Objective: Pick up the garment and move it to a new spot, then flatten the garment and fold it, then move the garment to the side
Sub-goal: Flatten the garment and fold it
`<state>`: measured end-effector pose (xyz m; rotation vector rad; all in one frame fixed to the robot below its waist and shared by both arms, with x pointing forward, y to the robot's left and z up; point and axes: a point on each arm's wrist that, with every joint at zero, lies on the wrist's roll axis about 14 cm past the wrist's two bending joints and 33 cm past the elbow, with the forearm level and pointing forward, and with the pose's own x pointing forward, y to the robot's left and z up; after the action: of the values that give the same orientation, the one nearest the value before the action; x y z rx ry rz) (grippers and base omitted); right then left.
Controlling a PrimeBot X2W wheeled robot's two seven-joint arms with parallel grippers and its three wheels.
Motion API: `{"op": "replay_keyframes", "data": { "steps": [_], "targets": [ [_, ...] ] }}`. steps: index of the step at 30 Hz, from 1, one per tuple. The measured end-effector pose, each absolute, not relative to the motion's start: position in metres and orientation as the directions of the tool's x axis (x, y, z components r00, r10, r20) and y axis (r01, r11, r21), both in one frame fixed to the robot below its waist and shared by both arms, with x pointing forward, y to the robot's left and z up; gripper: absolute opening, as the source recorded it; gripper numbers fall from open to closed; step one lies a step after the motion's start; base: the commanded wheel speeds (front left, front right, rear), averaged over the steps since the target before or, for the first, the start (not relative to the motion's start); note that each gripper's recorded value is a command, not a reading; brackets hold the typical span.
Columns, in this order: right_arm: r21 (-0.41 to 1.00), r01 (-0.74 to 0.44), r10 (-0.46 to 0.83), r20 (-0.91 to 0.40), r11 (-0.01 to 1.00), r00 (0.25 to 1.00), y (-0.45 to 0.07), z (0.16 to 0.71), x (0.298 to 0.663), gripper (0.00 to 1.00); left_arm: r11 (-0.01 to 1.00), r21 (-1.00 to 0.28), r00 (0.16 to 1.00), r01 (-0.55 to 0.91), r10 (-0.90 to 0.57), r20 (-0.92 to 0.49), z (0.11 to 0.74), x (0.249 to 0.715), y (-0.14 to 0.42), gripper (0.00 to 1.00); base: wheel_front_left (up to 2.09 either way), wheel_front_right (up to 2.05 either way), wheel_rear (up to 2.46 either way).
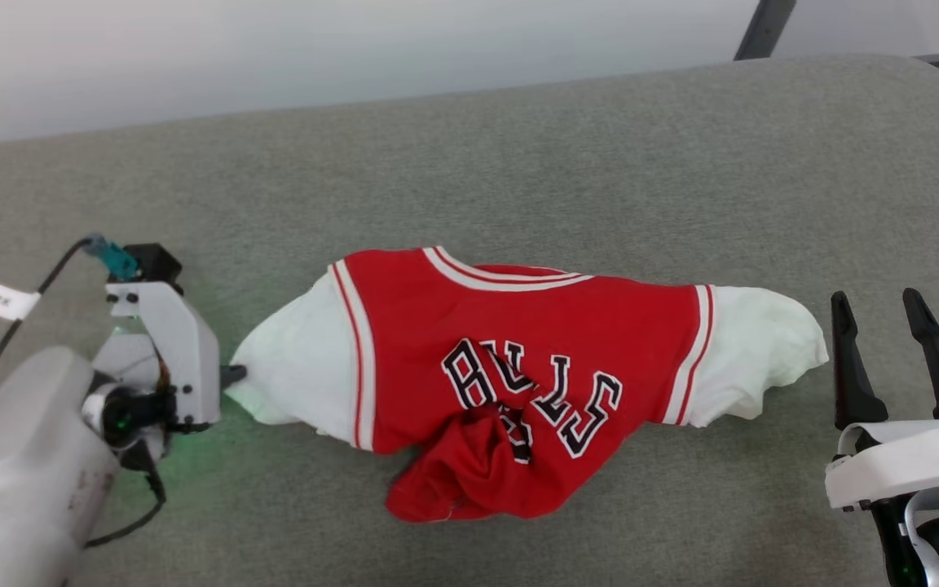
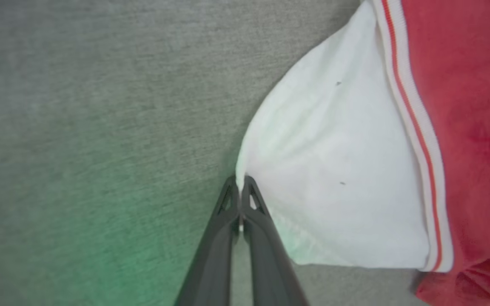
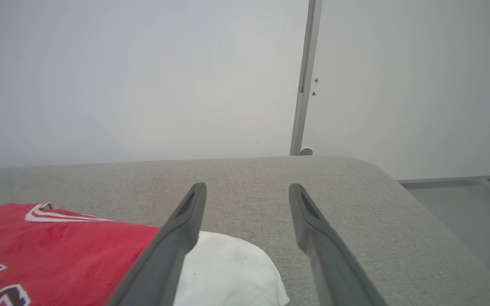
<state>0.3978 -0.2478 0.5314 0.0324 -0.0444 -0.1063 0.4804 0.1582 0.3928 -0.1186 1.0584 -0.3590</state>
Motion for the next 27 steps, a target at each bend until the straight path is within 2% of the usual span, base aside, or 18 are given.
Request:
{"op": "replay_keyframes", "data": {
  "steps": [7, 12, 14, 15, 27],
  "targets": [
    [0.044, 0.076, -0.077, 0.035, 0.996, 0.996, -0.238, 0.53, 0.404, 1.0, 0.971, -0.174, 0.495, 0.163, -0.233, -0.837, 0.403, 0.48, 0.214, 0.0, 0.0, 0.0, 0.0],
    [0.049, 0.058, -0.06, 0.033, 0.997, 0.998, -0.232, 0.529, 0.407, 1.0, 0.977, -0.16, 0.523, 0.14, -0.21, -0.826, 0.408, 0.478, 0.227, 0.0, 0.0, 0.0, 0.0],
    [0.05, 0.052, -0.054, 0.032, 0.997, 0.998, -0.23, 0.53, 0.407, 1.0, 0.977, -0.156, 0.531, 0.144, -0.209, -0.821, 0.408, 0.477, 0.226, 0.84, 0.0, 0.0, 0.0],
    [0.05, 0.05, -0.051, 0.034, 0.998, 0.998, -0.229, 0.53, 0.408, 1.0, 0.977, -0.157, 0.53, 0.143, -0.21, -0.821, 0.407, 0.475, 0.226, 1.0, 0.0, 0.0, 0.0],
    [0.041, 0.031, -0.033, 0.044, 0.999, 0.999, -0.227, 0.537, 0.406, 1.0, 0.978, -0.13, 0.506, 0.166, -0.197, -0.839, 0.404, 0.47, 0.222, 1.0, 0.0, 0.0, 0.0]
  ]
}}
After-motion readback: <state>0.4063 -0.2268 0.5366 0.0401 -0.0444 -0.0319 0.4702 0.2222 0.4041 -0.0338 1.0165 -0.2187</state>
